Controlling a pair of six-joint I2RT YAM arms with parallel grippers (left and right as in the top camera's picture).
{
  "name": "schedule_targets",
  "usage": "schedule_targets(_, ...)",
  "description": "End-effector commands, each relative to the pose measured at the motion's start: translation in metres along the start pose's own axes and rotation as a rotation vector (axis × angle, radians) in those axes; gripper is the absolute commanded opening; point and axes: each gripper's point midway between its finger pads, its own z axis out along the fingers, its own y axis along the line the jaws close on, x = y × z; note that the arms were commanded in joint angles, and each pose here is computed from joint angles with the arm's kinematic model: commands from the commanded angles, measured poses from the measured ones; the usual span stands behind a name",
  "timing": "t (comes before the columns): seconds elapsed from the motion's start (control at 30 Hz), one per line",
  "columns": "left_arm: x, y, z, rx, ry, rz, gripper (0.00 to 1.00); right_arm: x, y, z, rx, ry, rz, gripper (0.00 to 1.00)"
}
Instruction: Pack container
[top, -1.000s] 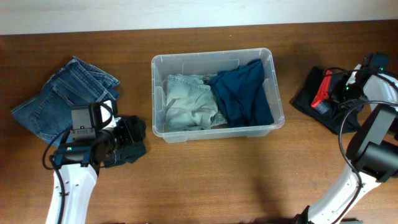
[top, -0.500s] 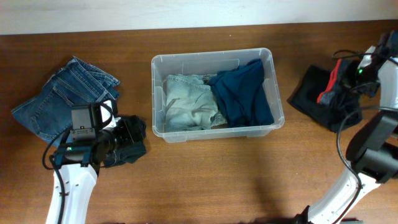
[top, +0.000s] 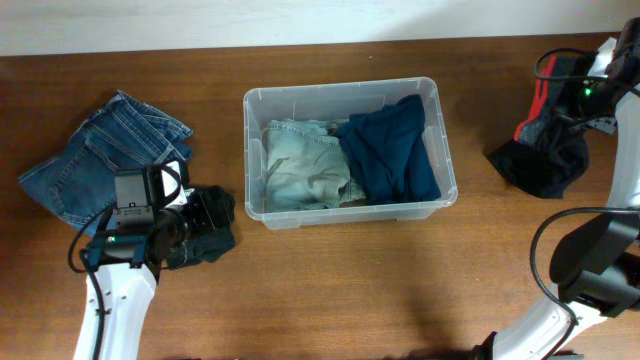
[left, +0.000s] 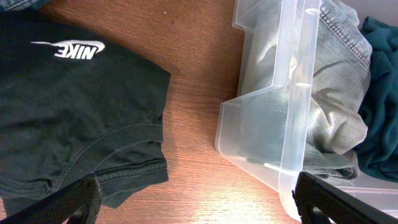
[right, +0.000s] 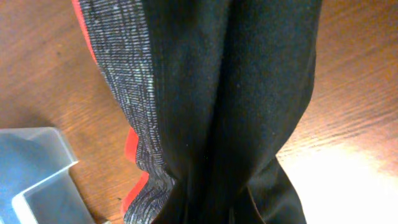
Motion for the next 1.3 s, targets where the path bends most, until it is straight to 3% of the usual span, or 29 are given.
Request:
schedule_targets(0.0,-0.002,-0.001,-0.001,-0.003,-0.007,0.021,0.99,-0.005,-0.008,-0.007,0.051,-0.027,0.001,0.04)
schedule_targets(0.27,-0.002,-0.001,-0.001,-0.003,-0.007,0.021,0.99,-0.007,0.007,-0.015,-0.030,-0.040,-0.002,0.04)
schedule_targets(0.5,-0.002,-0.001,-0.001,-0.003,-0.007,0.021,1.00,-0.002,-0.016,-0.018,0.097,-0.029,0.025,0.04)
schedule_targets(1.27,-0.002,-0.001,-0.001,-0.003,-0.007,0.021,0.99,0.053,-0.094,0.066,0.213,0.099,0.246,0.04)
